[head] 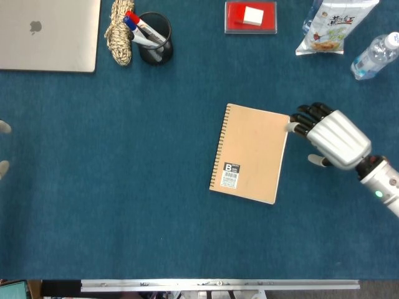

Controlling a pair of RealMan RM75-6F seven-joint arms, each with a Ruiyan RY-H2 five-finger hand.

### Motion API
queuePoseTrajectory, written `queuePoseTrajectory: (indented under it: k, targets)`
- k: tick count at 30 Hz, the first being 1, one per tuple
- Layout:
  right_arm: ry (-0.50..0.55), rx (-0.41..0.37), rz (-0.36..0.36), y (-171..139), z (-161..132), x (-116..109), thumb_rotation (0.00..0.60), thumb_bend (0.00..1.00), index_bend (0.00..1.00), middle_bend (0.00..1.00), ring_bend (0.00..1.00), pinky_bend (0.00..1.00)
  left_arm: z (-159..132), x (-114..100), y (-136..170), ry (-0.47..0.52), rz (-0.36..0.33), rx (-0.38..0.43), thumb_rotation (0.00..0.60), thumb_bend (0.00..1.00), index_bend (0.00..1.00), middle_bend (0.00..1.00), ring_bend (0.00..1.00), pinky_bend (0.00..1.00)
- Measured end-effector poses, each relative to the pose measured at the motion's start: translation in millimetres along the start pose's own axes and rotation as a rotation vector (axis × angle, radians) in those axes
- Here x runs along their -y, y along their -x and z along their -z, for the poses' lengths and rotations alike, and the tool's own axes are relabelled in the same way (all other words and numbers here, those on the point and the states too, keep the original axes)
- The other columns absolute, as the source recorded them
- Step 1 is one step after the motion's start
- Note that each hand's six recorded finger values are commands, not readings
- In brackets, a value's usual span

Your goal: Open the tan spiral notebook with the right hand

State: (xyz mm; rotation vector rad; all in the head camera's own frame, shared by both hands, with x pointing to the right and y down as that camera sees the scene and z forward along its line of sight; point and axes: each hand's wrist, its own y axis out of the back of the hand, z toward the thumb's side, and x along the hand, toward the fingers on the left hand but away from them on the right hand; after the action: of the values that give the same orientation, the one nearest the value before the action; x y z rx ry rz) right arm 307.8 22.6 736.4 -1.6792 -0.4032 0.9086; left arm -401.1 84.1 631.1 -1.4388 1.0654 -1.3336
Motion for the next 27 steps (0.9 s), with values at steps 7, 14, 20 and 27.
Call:
queuePoseTrajectory:
  k: [7, 14, 20, 27]
  targets:
    - [0.002, -0.024, -0.016, 8, -6, 6, 0.6, 0.0, 0.34, 0.32, 0.21, 0.27, 4, 1, 3, 0.006, 0.004, -0.008, 0.6, 0.13, 0.39, 0.34, 0.35, 0.55]
    - [0.013, -0.046, -0.036, 15, -14, 16, 0.6, 0.0, 0.34, 0.32, 0.21, 0.27, 7, 3, 5, 0.011, 0.006, -0.017, 0.6, 0.13, 0.39, 0.34, 0.35, 0.55]
    - [0.021, -0.061, -0.048, 20, -20, 24, 0.6, 0.0, 0.34, 0.32, 0.21, 0.26, 10, 4, 6, 0.015, 0.009, -0.023, 0.6, 0.13, 0.39, 0.34, 0.35, 0.55]
    - [0.028, -0.071, -0.053, 23, -23, 29, 0.6, 0.01, 0.34, 0.32, 0.2, 0.26, 11, 5, 7, 0.018, 0.011, -0.028, 0.6, 0.13, 0.39, 0.34, 0.35, 0.55]
